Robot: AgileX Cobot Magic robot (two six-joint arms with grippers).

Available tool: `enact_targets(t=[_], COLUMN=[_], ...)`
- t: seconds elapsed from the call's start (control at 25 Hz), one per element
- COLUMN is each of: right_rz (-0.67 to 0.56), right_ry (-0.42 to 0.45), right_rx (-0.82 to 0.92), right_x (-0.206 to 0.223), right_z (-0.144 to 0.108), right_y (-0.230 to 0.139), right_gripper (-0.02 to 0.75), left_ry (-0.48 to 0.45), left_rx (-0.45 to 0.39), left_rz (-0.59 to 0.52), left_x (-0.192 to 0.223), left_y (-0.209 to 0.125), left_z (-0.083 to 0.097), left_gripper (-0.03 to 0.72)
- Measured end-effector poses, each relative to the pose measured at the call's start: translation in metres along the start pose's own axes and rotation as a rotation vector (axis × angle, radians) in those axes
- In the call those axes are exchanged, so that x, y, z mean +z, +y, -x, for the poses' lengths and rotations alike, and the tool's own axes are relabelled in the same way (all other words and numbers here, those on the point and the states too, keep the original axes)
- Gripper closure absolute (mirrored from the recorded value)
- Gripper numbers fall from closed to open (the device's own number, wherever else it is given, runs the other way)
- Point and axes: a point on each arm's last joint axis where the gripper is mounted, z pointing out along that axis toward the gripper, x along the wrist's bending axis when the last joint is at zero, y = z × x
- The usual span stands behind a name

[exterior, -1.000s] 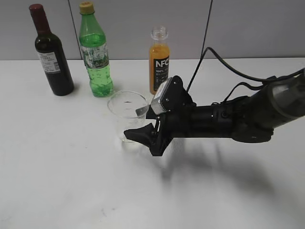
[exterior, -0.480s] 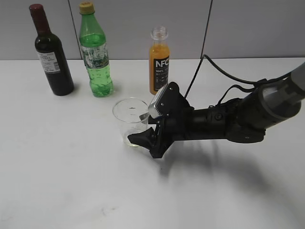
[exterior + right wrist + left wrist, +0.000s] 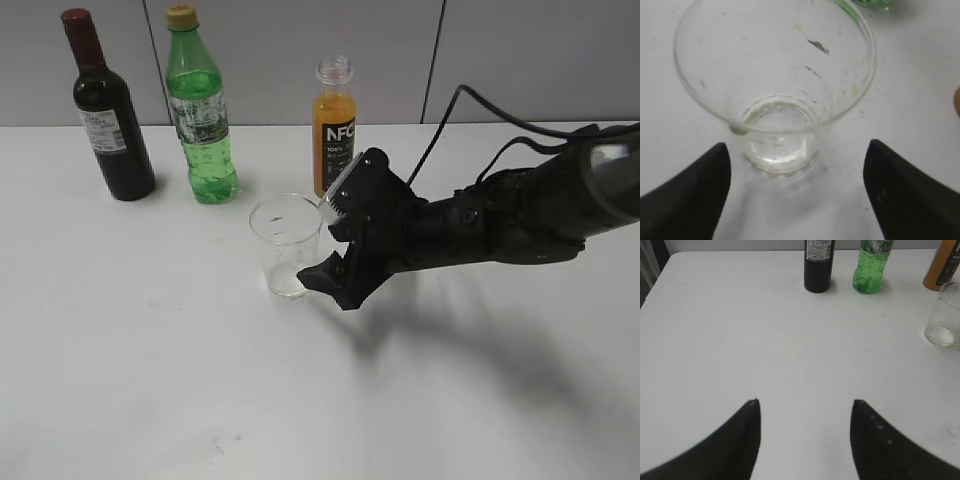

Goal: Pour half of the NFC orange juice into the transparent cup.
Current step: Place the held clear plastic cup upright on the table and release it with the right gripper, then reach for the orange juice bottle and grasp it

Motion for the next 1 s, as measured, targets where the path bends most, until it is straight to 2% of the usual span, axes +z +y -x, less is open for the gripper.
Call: enact_targets(t=[0.24,0.32,0.36,0.4,0.6,0.8,0.92,1.0], right_rz=[-0.066,-0.114,-0.143,-0.143,-0.172,-0.126,-0.105,-0.098], right_ry=[0.069,0.064,0.024,0.024,-0.143,-0.320,-0.495,-0.673], right_rx=[-0.040,-0.056,-0.049,-0.049,0.004,0.033,0.021,0.033], right_x=[-0.021,-0.028,-0.037,-0.037,-0.062,-0.091,-0.113,-0.133], right_z=[-0.006,-0.006,-0.003,-0.003,0.009,0.020,0.030,0.041], right_y=[0.016,0.017,0.023,0.023,0.040,0.062,0.074,0.081], right_gripper=[0.113,0.125,0.136,0.136,0.146,0.145,0.145,0.146], left_ry=[0.000,0.000,0.000,0.000,0.000,0.000,0.000,0.000], left_rx=[0.000,0.000,0.000,0.000,0.000,0.000,0.000,0.000], left_rz=[0.000,0.000,0.000,0.000,0.000,0.000,0.000,0.000], left_x=[0.000,0.000,0.000,0.000,0.000,0.000,0.000,0.000], left_y=[0.000,0.000,0.000,0.000,0.000,0.000,0.000,0.000], left_z=[0.000,0.000,0.000,0.000,0.000,0.000,0.000,0.000], left_gripper=[0.248,0.248,0.248,0.248,0.248,0.248,0.248,0.248])
